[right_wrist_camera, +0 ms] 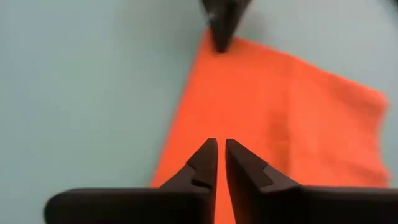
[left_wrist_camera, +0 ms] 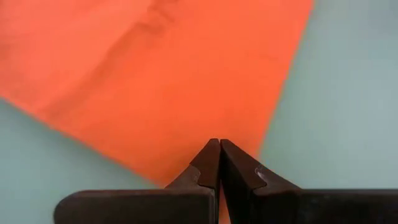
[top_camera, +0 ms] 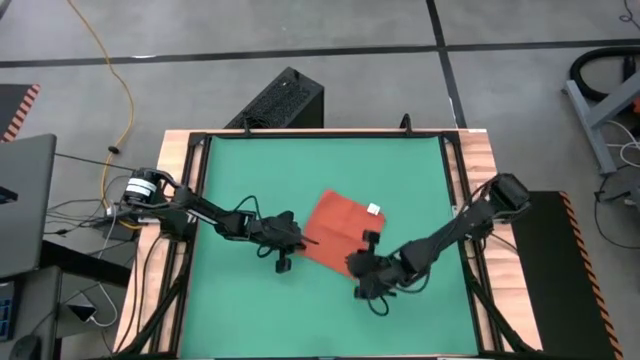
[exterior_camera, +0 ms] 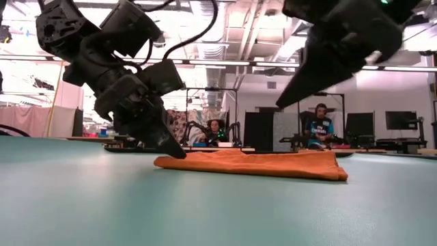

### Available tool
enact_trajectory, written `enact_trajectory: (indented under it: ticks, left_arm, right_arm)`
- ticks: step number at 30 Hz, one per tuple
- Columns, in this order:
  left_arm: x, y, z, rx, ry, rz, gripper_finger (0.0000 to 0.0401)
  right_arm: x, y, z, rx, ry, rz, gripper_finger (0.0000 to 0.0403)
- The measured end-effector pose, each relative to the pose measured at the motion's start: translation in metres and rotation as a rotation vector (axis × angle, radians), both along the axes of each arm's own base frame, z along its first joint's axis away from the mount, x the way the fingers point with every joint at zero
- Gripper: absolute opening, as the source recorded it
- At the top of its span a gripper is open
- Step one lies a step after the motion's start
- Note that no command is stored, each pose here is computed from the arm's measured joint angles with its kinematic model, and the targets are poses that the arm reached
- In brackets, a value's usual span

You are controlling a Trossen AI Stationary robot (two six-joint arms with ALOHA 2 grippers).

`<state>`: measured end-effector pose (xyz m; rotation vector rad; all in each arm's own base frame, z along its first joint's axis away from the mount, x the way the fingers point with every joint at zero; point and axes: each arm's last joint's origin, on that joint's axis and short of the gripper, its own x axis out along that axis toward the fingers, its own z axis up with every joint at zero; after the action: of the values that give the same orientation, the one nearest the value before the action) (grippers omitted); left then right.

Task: Roll towel
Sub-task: Fold the orange towel

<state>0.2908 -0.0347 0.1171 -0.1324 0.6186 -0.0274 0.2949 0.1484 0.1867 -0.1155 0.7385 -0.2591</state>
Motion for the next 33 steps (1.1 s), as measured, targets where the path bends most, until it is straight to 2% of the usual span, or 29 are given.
enact_trajectory:
  ticks: [3, 9, 14, 24, 30, 33]
  left_arm:
    - [-0.001, -0.008, 0.001, -0.012, -0.008, -0.031, 0.0]
    - [0.0, -0.026, 0.009, -0.028, -0.086, -0.1, 0.0]
    - [-0.001, -0.03, 0.01, -0.015, -0.092, -0.095, 0.0]
    - [-0.001, -0.031, 0.009, -0.013, -0.09, -0.077, 0.0]
    - [-0.001, -0.031, 0.009, -0.012, -0.09, -0.07, 0.0]
    - [-0.001, -0.031, 0.009, -0.013, -0.09, -0.068, 0.0]
  right_arm:
    - [0.0, 0.011, -0.017, 0.006, 0.051, 0.036, 0.0083]
    - [0.0, 0.02, -0.043, 0.015, 0.081, -0.021, 0.0168]
    - [0.0, 0.021, -0.052, 0.017, 0.095, -0.04, 0.0223]
    - [-0.002, 0.028, -0.063, 0.027, 0.12, -0.043, 0.0227]
    - [-0.003, 0.027, -0.082, 0.008, 0.164, -0.09, 0.0226]
    - [-0.004, 0.023, -0.092, 0.018, 0.198, -0.155, 0.0216]
